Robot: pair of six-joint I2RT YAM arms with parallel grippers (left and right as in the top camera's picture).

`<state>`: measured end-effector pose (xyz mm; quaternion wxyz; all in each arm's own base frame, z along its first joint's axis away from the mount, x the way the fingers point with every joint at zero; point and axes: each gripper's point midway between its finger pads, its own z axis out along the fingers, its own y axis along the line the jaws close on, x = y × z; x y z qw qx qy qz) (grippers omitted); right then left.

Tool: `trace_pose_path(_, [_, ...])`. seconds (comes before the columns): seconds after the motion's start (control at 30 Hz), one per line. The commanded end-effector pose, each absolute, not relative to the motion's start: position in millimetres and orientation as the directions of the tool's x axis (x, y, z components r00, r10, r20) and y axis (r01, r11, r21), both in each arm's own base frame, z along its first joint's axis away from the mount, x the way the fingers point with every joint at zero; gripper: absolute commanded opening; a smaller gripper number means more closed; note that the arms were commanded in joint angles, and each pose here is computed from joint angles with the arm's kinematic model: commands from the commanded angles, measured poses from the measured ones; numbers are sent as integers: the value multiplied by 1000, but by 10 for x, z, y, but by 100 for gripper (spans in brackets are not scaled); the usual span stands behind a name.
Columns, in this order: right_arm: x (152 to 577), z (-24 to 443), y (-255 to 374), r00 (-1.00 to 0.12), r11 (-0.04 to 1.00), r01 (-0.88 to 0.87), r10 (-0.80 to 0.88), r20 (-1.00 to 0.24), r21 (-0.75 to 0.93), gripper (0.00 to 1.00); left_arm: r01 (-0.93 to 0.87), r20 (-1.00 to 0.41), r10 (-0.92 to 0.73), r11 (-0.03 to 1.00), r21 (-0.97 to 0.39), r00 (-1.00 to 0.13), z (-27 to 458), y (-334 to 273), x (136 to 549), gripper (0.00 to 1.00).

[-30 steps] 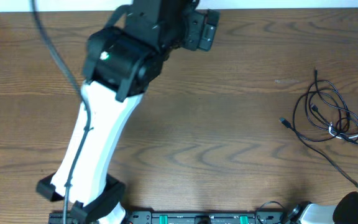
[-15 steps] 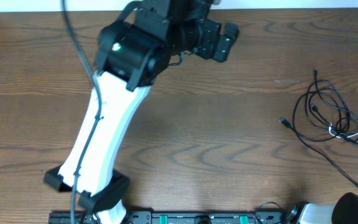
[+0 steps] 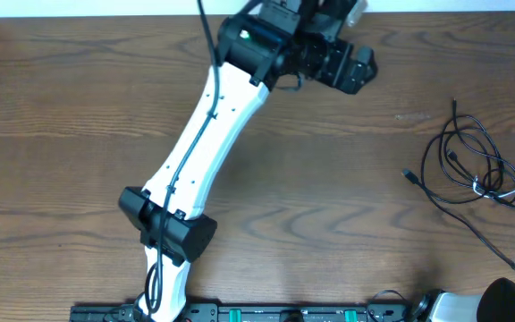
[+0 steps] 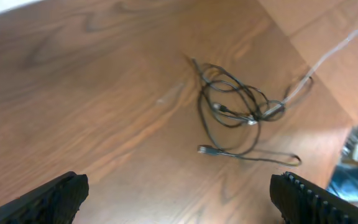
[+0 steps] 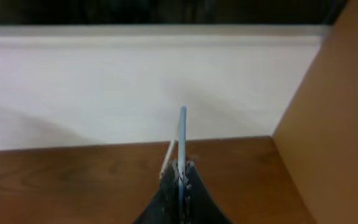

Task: Untangle cables

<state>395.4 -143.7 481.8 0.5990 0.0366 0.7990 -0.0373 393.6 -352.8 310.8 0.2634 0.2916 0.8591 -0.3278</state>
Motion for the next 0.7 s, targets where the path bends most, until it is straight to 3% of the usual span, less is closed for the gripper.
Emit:
trace_pose_path(0.0, [3904, 5155, -1153, -184, 1000, 12, 20, -983, 18, 1, 709, -606, 392, 528, -468, -692, 2866, -3926, 3738, 98])
trace_pose_path(0.2, [3860, 5365, -1019, -135, 1000, -19, 14, -991, 16, 1, 729, -579, 448, 488, -481, -681, 2549, -4301, 3590, 98])
trace_pose_path(0.33, [3864, 5389, -949, -131, 999, -35, 9, -991, 14, 1, 708, -528, 476, 401, -581, -703, 2311, -4577, 3436, 87])
trace_pose_path(0.43, [3869, 5367, -917, -140, 999, -43, 8, -990, 15, 1, 665, -464, 500, 372, -647, -731, 2081, -4766, 3291, 87])
trace_pose_path(0.67, [3868, 5364, -902, -140, 999, -54, -3, -990, 5, 1, 669, -424, 567, 339, -662, -706, 1705, -5162, 2924, 88])
